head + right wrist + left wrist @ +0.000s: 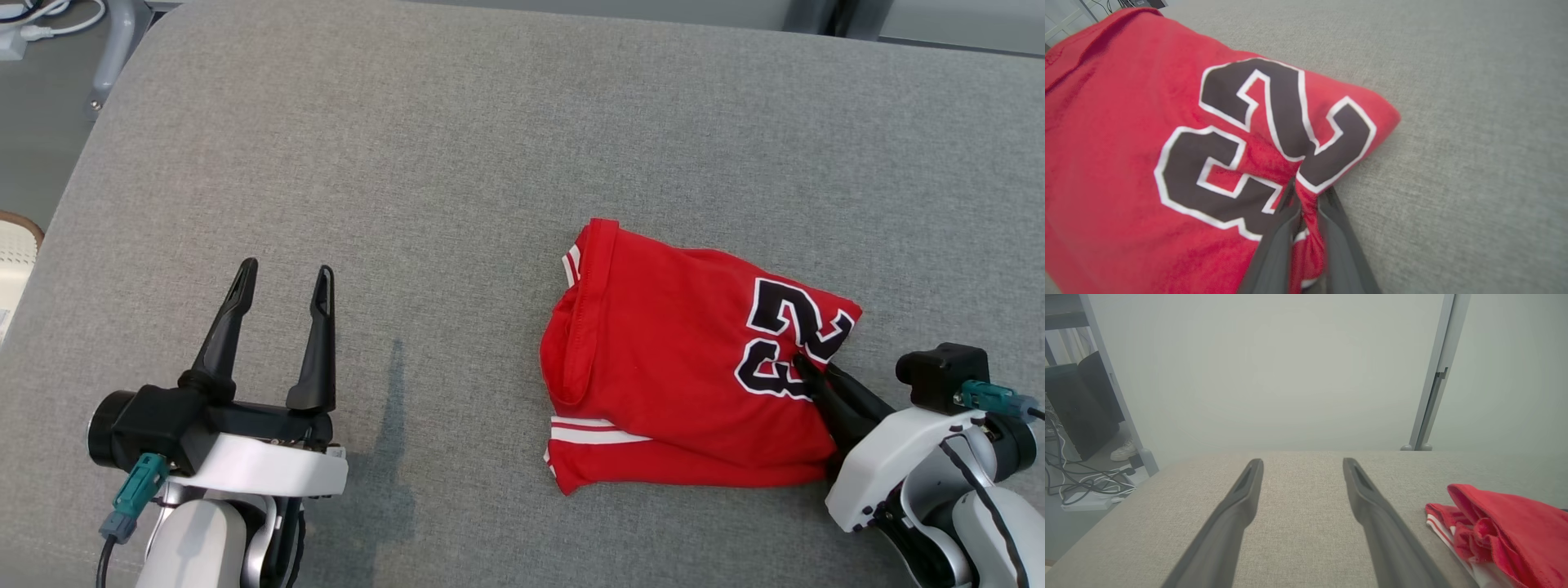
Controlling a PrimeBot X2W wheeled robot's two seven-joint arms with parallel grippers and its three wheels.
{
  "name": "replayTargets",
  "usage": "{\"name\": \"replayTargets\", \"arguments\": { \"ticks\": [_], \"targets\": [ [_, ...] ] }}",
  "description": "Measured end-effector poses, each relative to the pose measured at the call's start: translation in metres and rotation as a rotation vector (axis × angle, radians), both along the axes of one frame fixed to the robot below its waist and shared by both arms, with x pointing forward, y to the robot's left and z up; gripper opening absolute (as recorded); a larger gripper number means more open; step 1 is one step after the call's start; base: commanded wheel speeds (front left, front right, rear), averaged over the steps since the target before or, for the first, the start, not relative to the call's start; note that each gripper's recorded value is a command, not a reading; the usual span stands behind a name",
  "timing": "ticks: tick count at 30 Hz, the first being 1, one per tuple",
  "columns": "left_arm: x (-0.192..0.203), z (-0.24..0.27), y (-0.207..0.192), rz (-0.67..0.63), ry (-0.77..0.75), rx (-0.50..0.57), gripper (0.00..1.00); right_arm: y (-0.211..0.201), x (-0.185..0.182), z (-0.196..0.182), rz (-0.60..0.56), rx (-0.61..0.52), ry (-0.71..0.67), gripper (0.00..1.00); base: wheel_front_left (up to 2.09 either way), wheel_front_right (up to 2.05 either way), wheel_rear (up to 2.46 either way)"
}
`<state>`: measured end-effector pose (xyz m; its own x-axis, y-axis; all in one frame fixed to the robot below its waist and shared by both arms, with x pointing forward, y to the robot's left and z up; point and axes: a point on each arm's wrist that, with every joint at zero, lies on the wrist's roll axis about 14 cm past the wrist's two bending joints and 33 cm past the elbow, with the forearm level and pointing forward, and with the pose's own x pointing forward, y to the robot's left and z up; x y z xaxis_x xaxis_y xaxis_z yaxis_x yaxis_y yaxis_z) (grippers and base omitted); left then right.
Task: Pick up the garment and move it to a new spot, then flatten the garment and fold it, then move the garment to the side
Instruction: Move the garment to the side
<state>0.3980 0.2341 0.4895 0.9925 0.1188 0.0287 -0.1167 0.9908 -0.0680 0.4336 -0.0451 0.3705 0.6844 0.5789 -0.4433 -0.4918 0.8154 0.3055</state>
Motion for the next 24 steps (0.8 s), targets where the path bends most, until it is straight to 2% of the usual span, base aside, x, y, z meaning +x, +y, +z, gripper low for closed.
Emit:
{"name": "replayTargets", "arguments": {
  "ticks": [5, 12, 18, 19, 24],
  "targets": [
    [0.007, 0.004, -0.005, -0.022, -0.016, 0.006, 1.00, -0.006, 0.002, 0.009, -0.002, -0.008, -0.031, 0.00, 0.00, 0.00, 0.00],
    [0.022, 0.005, -0.021, -0.084, -0.032, 0.008, 1.00, -0.035, -0.003, 0.024, -0.051, -0.052, -0.079, 0.00, 0.00, 0.00, 0.00],
    [0.045, 0.002, -0.052, -0.195, -0.046, 0.015, 1.00, -0.088, -0.020, 0.034, -0.162, -0.130, -0.103, 0.00, 0.00, 0.00, 0.00],
    [0.054, 0.001, -0.069, -0.244, -0.053, 0.011, 1.00, -0.109, -0.027, 0.036, -0.216, -0.156, -0.102, 0.00, 0.00, 0.00, 0.00],
    [0.078, 0.001, -0.112, -0.375, -0.061, 0.004, 1.00, -0.153, -0.047, 0.041, -0.333, -0.209, -0.100, 0.00, 0.00, 0.00, 0.00]
  ]
}}
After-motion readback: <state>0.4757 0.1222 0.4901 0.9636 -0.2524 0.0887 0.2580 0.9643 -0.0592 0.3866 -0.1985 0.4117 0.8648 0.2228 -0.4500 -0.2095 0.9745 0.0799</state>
